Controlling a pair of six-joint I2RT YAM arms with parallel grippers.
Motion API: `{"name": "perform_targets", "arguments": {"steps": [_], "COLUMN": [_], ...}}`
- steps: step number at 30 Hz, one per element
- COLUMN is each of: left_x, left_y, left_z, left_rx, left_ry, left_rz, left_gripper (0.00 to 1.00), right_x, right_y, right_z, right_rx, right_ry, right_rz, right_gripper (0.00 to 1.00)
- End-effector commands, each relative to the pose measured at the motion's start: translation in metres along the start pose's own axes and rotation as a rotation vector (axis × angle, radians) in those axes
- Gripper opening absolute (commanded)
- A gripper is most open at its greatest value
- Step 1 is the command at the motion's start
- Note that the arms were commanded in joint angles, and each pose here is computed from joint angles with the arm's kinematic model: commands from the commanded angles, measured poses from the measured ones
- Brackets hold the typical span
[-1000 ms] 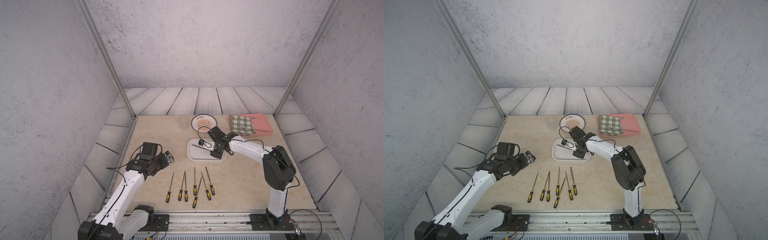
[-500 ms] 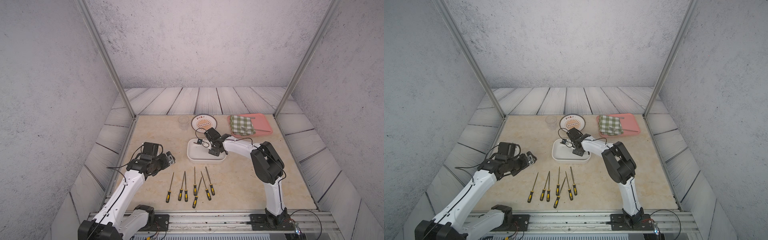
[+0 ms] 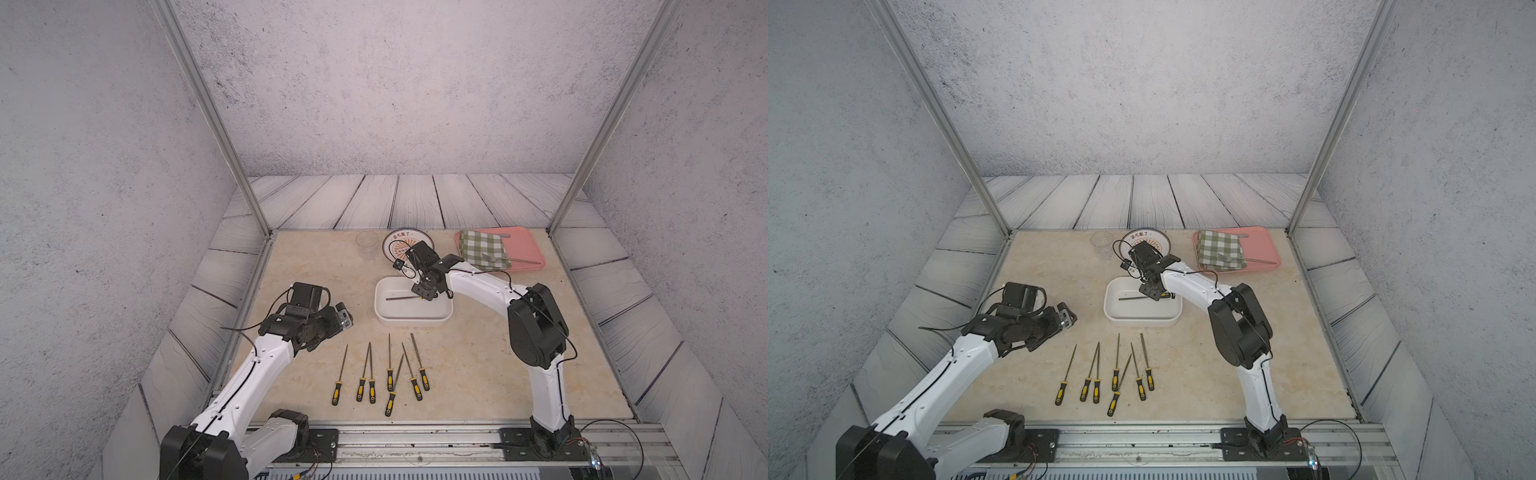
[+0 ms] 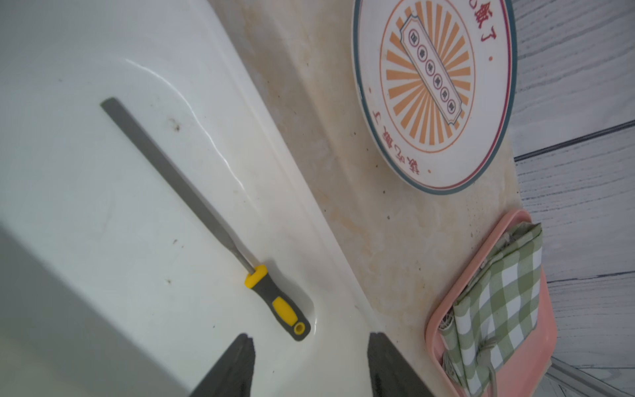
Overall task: Put the file tool into the storage box
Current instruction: Place the file tool in the storage box.
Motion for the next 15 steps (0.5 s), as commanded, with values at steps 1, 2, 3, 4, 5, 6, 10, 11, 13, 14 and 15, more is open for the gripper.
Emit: {"name": "perform_targets", "arguments": {"steps": [1, 2, 3, 4, 5, 6, 10, 11, 13, 14, 15], "left_x": [0.011, 0.013, 0.014, 0.016, 0.017, 0.018, 0.021, 0.021, 0.02, 0.02, 0.018], "left_y": [-0.003, -0.001, 0.001, 0.002, 0.004, 0.006, 0.015, 0.017, 0.022, 0.024, 0.027], "left_z": [-0.006, -0.006, -0.007, -0.009, -0.01, -0.014, -0.025, -0.029, -0.034, -0.037, -0.039], "left_rx": [0.006, 0.007, 0.006, 0.003, -0.005, -0.017, -0.061, -0.07, -0.076, -0.075, -0.073], "left_ry": [0.024, 0.025, 0.023, 0.021, 0.021, 0.024, 0.028, 0.034, 0.054, 0.065, 0.076], "left_rz": [-0.023, -0.019, -0.013, -0.006, 0.001, 0.009, 0.039, 0.046, 0.07, 0.079, 0.092], "left_gripper": [0.98, 0.98, 0.98, 0.98, 0.98, 0.98, 0.99, 0.99, 1.0, 1.0, 1.0], "right_x": [0.005, 0.002, -0.002, -0.009, -0.015, -0.022, -0.053, -0.062, -0.08, -0.089, -0.098], "right_y": [-0.055, -0.067, -0.075, -0.085, -0.094, -0.105, -0.139, -0.144, -0.152, -0.153, -0.152], "right_z": [-0.012, -0.011, -0.007, -0.002, 0.0, 0.002, 0.005, 0.009, 0.019, 0.024, 0.03], "right_rx": [0.035, 0.068, 0.104, 0.143, 0.171, 0.196, 0.246, 0.271, 0.328, 0.352, 0.379], "right_ry": [0.196, 0.241, 0.272, 0.293, 0.316, 0.351, 0.508, 0.532, 0.579, 0.613, 0.653], "right_rz": [-0.058, -0.063, -0.059, -0.045, -0.03, -0.012, -0.024, -0.025, -0.029, -0.024, -0.011], "right_gripper": [0.58, 0.58, 0.58, 0.58, 0.58, 0.58, 0.58, 0.58, 0.59, 0.59, 0.59]}}
Point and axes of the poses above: each gripper's point midway between its finger pads, its own y axis out along the fingers, its own z axis along the line the jaws close on, x = y × z, the point moved 3 cm from there along -y, back along the fingers, and after that the axes turned 14 degrees about y, right-handed, at the moved point
